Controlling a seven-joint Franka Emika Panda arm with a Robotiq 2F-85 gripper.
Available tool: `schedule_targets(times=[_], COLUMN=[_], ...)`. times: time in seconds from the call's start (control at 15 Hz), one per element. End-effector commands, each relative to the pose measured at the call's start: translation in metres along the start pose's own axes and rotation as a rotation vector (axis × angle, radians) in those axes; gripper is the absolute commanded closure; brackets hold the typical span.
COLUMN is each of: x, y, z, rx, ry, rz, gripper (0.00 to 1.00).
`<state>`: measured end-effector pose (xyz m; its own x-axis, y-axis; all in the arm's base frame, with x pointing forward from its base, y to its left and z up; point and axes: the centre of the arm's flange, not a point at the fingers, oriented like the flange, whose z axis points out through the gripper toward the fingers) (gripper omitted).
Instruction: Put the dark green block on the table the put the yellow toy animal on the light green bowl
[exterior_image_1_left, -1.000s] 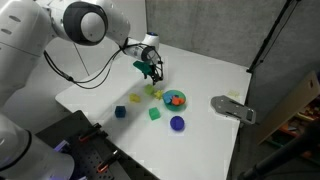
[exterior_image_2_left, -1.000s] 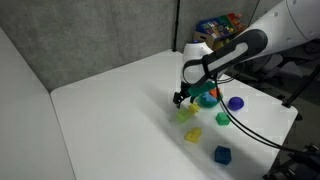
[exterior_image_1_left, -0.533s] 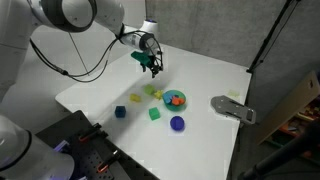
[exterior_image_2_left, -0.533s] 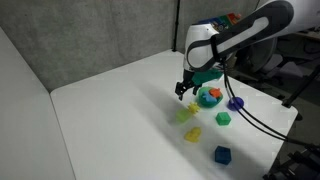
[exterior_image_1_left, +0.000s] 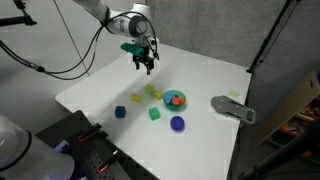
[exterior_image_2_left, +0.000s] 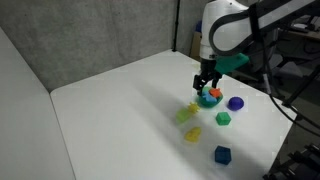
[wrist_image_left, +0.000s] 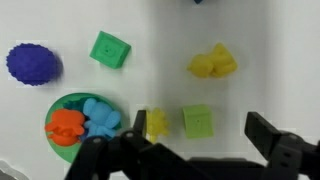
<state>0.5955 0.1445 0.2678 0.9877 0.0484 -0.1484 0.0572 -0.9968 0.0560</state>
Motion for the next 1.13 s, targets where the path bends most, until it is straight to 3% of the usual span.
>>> schedule_targets(times=[0.0, 0.33, 0.67, 1.07], x=[-0.065, -0.113, -0.134, -0.131], y=[0.027, 0.06, 0.089, 0.091], z=[-0.044, -0.097, -0.149, -0.156], rx=[-0.042, -0.02, 0.004, -0.003], ry=[0.02, 0.065, 0.121, 0.13], rz=[0.018, 0.07, 0.126, 0.125], gripper=[0.0, 0.0, 0.0, 0.0])
